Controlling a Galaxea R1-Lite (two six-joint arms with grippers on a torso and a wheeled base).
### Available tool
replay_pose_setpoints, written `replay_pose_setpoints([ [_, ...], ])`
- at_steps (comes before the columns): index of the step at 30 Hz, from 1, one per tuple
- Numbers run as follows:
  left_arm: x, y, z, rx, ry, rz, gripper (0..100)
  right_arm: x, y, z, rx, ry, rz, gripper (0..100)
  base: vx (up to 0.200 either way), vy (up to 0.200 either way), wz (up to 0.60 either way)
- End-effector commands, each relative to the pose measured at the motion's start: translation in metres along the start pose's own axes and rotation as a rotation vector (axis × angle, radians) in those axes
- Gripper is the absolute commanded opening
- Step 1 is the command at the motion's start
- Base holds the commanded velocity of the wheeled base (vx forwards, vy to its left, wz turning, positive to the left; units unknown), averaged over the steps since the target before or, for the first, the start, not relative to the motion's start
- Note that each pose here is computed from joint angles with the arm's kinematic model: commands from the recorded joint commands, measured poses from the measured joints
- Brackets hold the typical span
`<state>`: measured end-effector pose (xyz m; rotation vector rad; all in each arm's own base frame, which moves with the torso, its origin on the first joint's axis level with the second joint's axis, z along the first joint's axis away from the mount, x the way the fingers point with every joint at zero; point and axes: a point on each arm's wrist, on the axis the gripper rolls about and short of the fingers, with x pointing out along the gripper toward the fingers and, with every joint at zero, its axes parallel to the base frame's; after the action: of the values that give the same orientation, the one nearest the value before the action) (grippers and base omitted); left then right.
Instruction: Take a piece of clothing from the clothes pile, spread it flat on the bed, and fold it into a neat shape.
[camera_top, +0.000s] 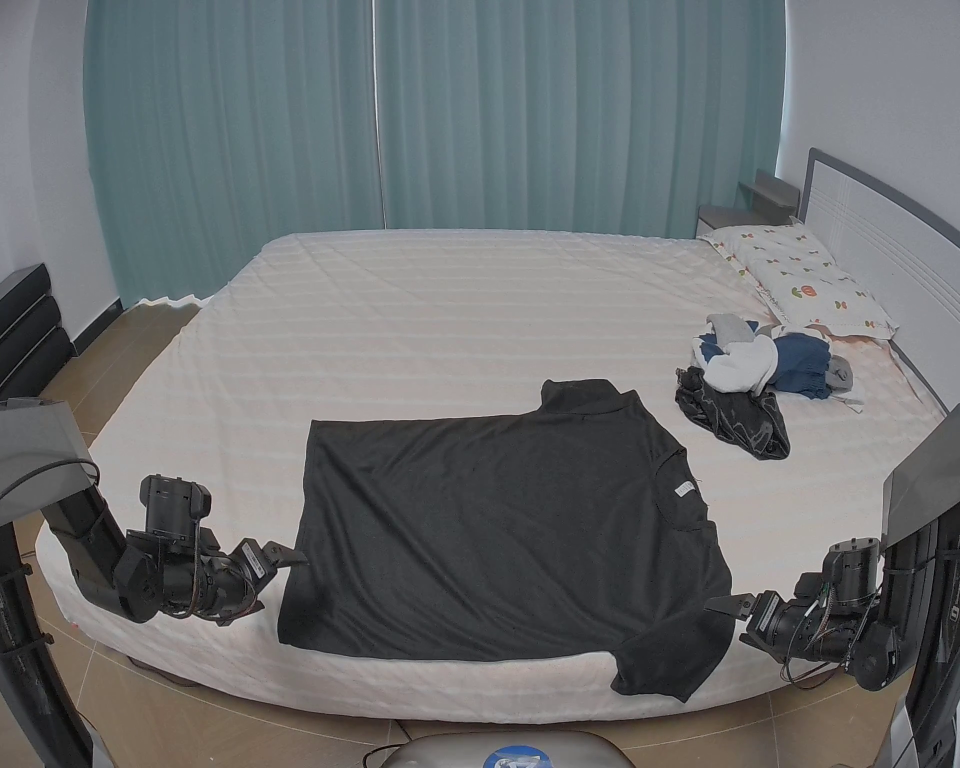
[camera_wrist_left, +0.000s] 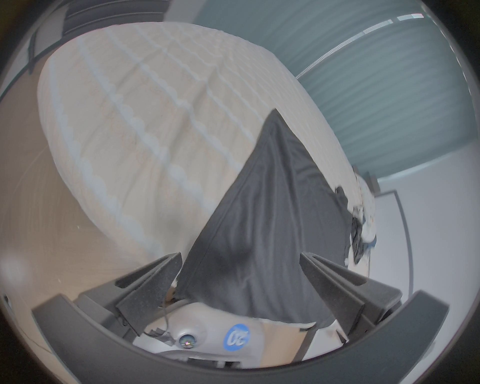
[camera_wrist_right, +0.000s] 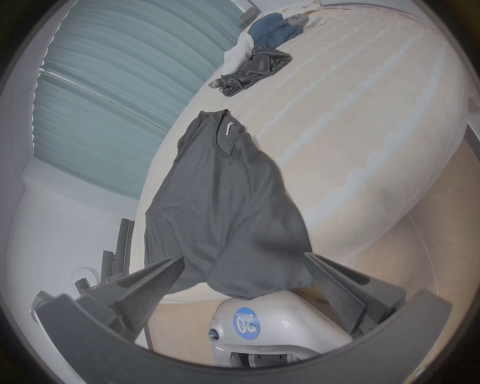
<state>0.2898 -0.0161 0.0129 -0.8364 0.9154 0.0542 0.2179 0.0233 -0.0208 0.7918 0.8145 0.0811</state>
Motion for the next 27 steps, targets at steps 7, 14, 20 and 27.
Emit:
replay_pose_setpoints([
  [7, 0.007, 0.006, -0.033, 0.215, 0.119, 0.044, 100, -0.003, 0.000, -0.002, -0.001, 0.004, -0.001, 100, 0.000, 0.000, 0.00],
  [14, 0.021, 0.011, -0.038, 0.301, 0.126, 0.089, 100, -0.003, 0.000, -0.002, -0.001, 0.002, 0.001, 100, 0.000, 0.000, 0.00],
  [20, 0.030, 0.017, -0.039, 0.375, 0.092, 0.148, 100, -0.003, 0.000, -0.002, -0.001, 0.003, 0.000, 100, 0.000, 0.000, 0.00],
  [27, 0.038, 0.017, -0.038, 0.389, 0.068, 0.130, 100, -0.003, 0.000, -0.002, -0.001, 0.003, 0.000, 100, 0.000, 0.000, 0.00],
])
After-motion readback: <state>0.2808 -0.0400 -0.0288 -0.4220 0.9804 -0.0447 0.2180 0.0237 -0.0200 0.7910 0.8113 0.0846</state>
